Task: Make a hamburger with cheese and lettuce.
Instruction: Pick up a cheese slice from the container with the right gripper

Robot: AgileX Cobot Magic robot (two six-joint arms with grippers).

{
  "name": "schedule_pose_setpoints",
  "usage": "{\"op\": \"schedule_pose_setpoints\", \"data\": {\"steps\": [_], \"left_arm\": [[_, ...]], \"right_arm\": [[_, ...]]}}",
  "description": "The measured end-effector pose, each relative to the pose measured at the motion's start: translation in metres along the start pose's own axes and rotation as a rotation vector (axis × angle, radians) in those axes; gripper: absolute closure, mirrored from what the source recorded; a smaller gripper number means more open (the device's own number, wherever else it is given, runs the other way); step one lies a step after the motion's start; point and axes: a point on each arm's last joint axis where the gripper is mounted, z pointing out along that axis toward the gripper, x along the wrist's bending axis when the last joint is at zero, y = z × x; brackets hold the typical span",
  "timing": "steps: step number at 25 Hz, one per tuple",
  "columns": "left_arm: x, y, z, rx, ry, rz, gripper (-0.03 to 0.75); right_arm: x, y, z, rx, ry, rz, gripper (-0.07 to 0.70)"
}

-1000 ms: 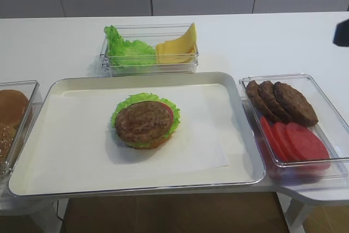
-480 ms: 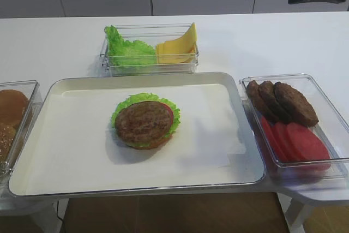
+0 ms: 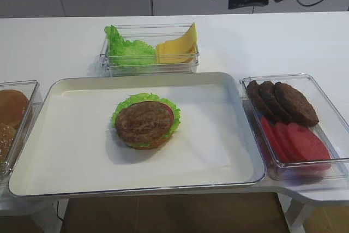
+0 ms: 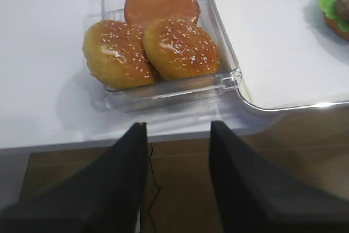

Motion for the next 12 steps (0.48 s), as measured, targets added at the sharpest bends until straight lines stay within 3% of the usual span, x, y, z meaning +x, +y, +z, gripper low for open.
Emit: {"op": "schedule_pose_setpoints", "data": {"steps": [7, 12], "left_arm": [[0.0, 0.0, 0.0, 0.0, 0.0, 0.0, 0.427], [0.0, 0.0, 0.0, 0.0, 0.0, 0.0, 0.427]], "right_arm": [[-0.009, 0.008, 0.064, 0.045, 0.031, -0.002, 0.256], [-0.02, 0.006, 0.089, 0.038, 0.02, 0.011, 0.273]]}}
